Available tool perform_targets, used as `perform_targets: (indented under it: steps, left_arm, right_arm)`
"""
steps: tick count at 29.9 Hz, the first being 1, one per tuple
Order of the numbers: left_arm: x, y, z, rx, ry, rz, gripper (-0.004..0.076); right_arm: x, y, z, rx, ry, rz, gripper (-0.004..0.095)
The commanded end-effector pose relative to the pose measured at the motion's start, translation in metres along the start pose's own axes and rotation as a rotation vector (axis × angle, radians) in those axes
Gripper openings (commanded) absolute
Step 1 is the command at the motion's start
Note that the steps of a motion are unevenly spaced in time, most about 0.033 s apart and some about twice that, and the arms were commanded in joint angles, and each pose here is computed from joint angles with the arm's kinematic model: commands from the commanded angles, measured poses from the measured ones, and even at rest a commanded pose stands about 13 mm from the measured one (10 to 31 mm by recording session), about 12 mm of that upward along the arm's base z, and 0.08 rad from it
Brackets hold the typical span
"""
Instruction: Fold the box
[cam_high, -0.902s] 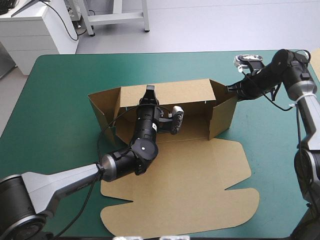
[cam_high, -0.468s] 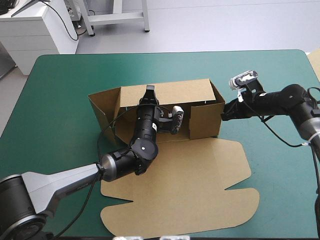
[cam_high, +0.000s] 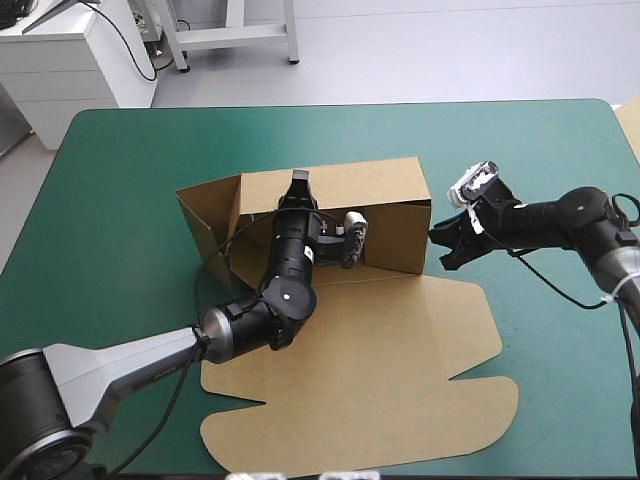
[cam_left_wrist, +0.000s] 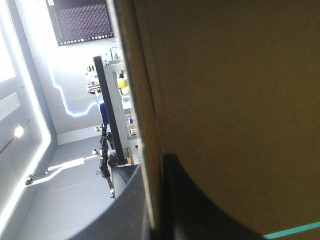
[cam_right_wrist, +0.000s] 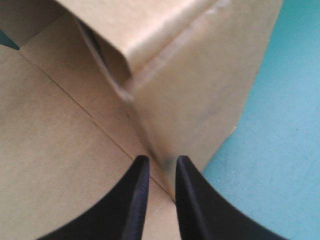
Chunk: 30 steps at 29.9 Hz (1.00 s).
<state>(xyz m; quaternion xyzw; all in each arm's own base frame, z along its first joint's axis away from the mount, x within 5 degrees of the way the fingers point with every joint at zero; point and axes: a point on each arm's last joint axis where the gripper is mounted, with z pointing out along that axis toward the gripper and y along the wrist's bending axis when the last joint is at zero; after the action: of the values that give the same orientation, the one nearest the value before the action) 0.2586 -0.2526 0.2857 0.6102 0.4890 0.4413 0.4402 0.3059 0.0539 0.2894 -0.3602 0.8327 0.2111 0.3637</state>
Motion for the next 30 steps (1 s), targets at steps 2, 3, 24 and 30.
perform_targets:
  steps: [2,3,24,30]
  left_arm:
    - [0.007,0.027,-0.008,-0.119,0.011,0.017,-0.0008]
    - [0.007,0.027,-0.008,-0.119,0.011,0.017,-0.0008]
    - [0.007,0.027,-0.008,-0.116,0.011,0.011,-0.0008]
    - [0.007,0.027,-0.008,-0.117,0.011,0.012,-0.0008]
  right_arm:
    - [-0.016,0.009,-0.016,-0.029,-0.089,-0.017,0.0449]
    - [-0.016,0.009,-0.015,-0.029,-0.088,-0.016,0.0523]
    - [-0.032,0.032,0.026,0.276,-0.175,0.163,0.0672]
    - [-0.038,0.046,0.037,0.348,-0.252,0.142,0.0495]
